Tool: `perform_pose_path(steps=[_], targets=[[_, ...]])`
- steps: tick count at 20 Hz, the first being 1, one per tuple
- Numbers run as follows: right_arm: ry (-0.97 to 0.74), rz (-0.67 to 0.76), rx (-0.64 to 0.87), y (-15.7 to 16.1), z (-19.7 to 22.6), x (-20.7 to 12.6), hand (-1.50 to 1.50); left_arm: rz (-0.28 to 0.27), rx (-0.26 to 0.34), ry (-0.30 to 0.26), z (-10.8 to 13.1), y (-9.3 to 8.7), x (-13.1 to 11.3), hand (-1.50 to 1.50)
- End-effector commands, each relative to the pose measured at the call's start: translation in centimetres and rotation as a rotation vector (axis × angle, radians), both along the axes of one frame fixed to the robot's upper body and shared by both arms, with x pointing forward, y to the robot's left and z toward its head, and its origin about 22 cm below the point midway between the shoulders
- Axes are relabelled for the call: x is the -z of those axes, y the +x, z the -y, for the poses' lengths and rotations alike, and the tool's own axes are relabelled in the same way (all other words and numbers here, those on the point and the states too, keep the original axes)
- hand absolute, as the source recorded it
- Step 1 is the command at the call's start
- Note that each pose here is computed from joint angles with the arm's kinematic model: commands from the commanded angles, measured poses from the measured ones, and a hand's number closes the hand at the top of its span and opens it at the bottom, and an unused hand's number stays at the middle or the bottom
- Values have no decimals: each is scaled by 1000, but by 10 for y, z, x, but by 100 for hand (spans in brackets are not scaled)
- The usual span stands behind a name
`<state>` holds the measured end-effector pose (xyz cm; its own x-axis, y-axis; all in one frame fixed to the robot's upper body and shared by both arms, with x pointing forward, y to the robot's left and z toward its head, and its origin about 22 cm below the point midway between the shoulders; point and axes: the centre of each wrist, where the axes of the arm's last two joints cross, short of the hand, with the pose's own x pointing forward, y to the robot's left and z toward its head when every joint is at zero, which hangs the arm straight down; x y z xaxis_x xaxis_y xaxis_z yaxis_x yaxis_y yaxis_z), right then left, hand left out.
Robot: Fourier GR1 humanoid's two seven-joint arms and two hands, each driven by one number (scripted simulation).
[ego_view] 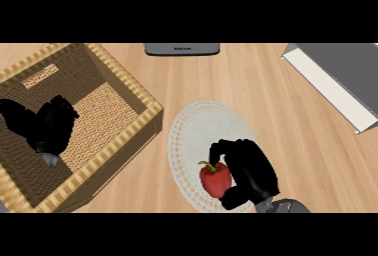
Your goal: Pick the bell pepper from the placemat and place it in the tiered shelf
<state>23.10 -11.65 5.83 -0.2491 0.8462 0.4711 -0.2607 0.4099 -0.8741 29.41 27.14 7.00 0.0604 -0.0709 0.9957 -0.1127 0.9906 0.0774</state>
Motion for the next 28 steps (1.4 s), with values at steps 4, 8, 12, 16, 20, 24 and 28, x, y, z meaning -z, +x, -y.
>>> perform_pose_path(steps=[4,8,12,16,20,24,28], targets=[[307,243,123,-18,30,-89,150,2,71,15,-2,-9,2,0],[340,309,190,-29,51,-134,150,0,68,16,6,1,-10,0],[356,317,281,-11,76,-167,150,-5,98,10,3,5,6,0],[280,393,383,-4,106,-195,150,5,103,29,-15,-9,-7,0],[272,381,466,17,137,-208,150,23,91,6,-3,9,14,0],[244,399,538,33,176,-228,150,16,102,10,-1,9,5,0],[267,367,594,51,218,-233,150,23,110,21,6,-2,8,0]])
